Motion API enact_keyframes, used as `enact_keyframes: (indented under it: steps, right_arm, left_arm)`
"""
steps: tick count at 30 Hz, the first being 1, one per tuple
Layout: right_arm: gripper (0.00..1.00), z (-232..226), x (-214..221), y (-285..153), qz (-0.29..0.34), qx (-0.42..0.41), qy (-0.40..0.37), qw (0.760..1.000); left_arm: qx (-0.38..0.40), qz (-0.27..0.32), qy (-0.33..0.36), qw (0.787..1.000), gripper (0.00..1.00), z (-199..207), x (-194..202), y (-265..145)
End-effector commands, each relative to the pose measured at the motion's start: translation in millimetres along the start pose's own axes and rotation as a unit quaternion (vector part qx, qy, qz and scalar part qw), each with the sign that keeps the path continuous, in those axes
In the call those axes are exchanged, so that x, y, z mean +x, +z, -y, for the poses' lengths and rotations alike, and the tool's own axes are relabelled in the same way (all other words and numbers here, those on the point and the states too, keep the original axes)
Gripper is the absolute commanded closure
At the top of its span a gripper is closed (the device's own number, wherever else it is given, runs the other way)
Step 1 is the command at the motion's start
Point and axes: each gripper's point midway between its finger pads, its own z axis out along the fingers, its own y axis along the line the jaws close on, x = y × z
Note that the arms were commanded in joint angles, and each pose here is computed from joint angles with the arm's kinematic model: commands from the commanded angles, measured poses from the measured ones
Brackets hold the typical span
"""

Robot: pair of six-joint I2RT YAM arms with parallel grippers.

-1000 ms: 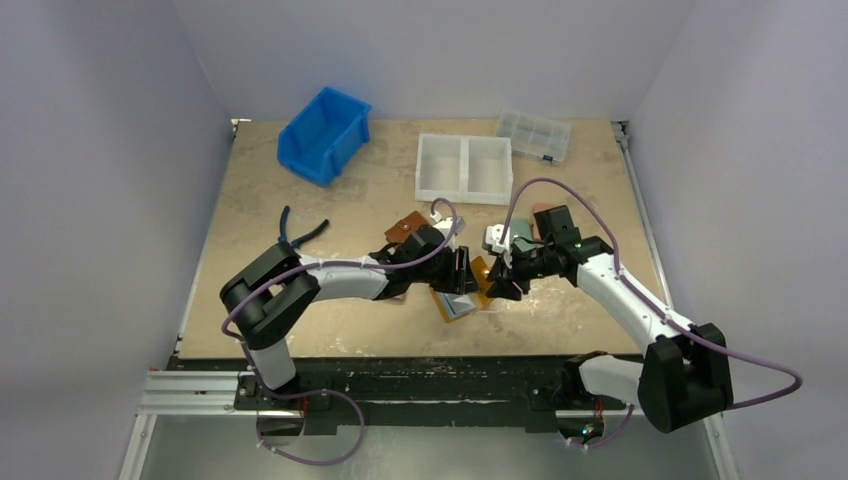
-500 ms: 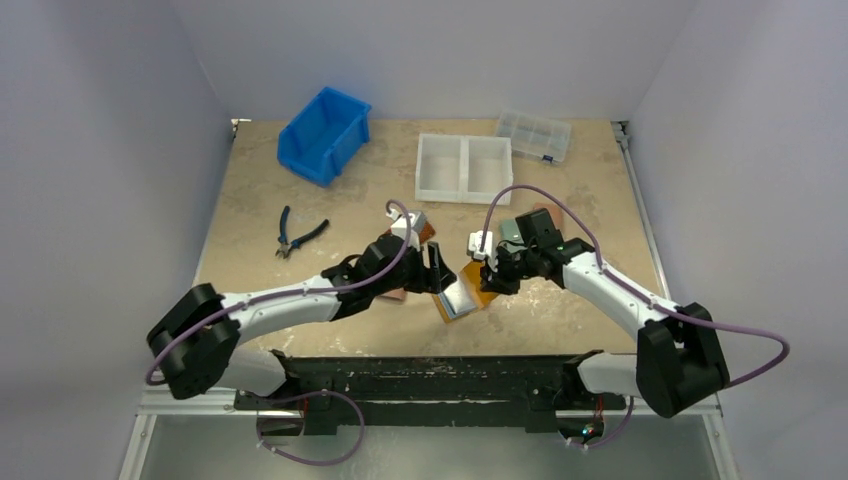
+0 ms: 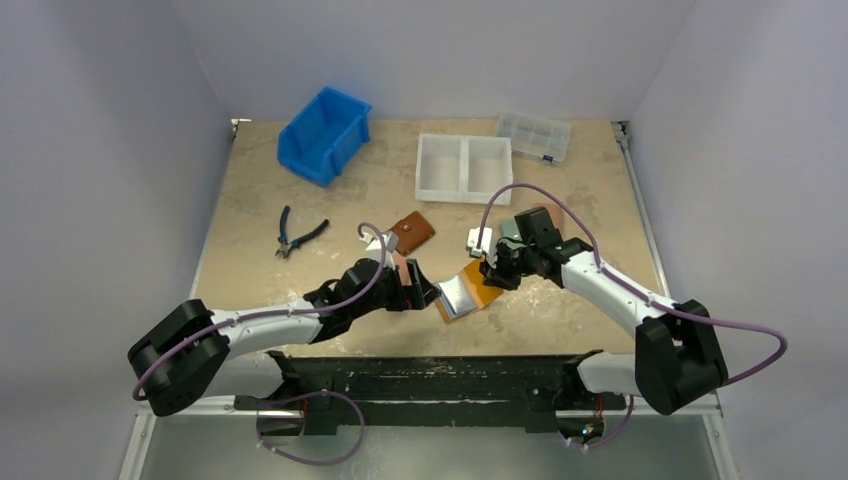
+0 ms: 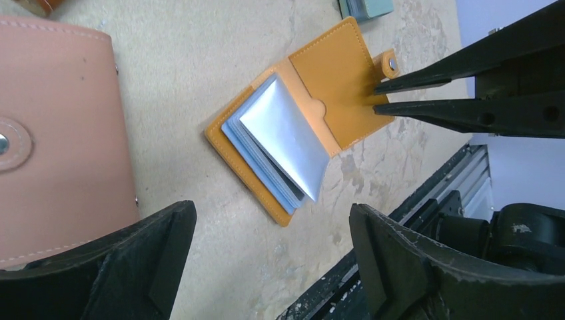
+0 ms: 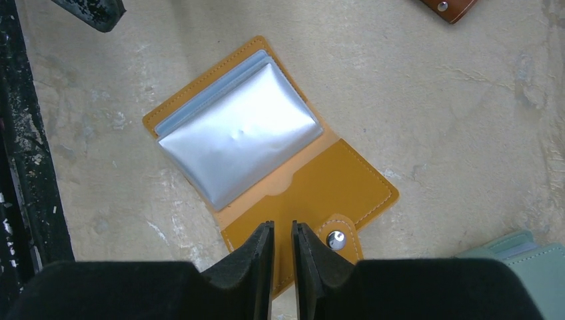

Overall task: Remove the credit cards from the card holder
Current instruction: Open the card holder at the center of the board.

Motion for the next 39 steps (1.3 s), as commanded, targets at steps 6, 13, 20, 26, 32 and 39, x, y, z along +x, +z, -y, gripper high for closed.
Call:
enact_keyframes:
  steps: [6,13,20,26,32,39]
  right_arm:
    - [0.75,3,-1,-1,-0.005,0.005,-0.012,1.0]
    - [0.73,3,1,0,-0.009,0.001,-0.01,1.0]
    - [0.7,1,2,1,-0.011,-0.004,-0.008,1.0]
    - [0.69,1,2,1,-0.012,-0.005,-0.009,1.0]
    - [0.69,1,1,0,-0.011,-0.005,-0.009,1.0]
    - [0.68,0,1,0,-0.009,-0.007,-0.009,1.0]
  left_arm:
    - [0.077,0.015,-0.048,0.996,0.09,24,-2,1]
    - [0.098,0.006,-0.066,0.993,0.08,25,7,5]
    - [0.1,-0.007,-0.073,0.992,0.07,21,16,13]
    - [0.1,-0.01,-0.066,0.993,0.08,20,19,15]
    - [0.101,-0.012,-0.06,0.993,0.12,21,19,17]
    - [0.104,-0.015,-0.052,0.993,0.13,25,21,18]
